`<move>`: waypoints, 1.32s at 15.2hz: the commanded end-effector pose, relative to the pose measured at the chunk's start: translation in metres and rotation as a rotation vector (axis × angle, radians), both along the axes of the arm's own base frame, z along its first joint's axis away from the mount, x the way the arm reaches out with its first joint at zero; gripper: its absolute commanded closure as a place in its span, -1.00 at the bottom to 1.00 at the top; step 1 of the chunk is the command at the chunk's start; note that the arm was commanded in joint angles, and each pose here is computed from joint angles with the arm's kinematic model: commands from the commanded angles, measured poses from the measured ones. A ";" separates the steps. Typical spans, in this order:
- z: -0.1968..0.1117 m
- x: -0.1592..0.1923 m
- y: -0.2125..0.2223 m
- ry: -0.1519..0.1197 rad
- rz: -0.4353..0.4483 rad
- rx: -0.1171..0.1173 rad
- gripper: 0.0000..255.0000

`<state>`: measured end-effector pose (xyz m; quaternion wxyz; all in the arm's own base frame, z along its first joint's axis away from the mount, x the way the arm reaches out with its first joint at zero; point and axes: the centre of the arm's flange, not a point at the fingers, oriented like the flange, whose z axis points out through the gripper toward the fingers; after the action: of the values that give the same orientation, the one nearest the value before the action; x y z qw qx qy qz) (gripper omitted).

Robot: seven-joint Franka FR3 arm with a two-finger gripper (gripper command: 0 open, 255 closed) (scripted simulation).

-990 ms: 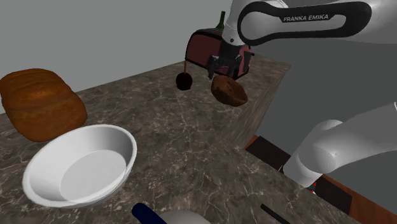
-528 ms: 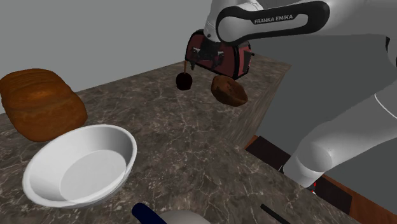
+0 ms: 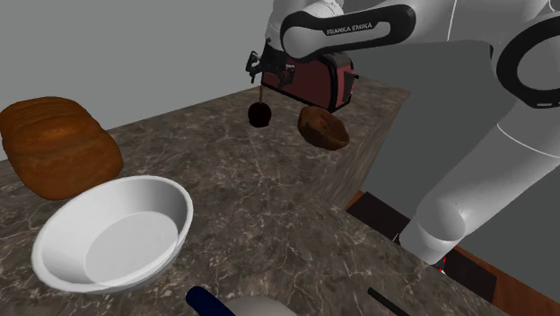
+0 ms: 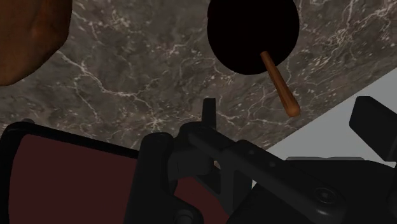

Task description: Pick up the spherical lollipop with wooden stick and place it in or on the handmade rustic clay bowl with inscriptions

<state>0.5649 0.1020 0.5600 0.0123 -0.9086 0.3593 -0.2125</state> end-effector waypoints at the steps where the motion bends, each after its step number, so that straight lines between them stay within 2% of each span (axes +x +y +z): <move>1: -0.008 0.007 0.000 -0.006 -0.010 0.002 -1.00; 6: -0.035 0.019 -0.004 -0.006 -0.010 0.002 -1.00; 14: -0.035 0.019 -0.004 -0.006 -0.010 0.002 -1.00; 15: -0.035 0.019 -0.004 -0.006 -0.010 0.002 1.00; 20: -0.035 0.019 -0.004 -0.006 -0.010 0.002 1.00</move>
<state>0.5840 0.0983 0.5263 0.0138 -0.9059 0.3638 -0.2165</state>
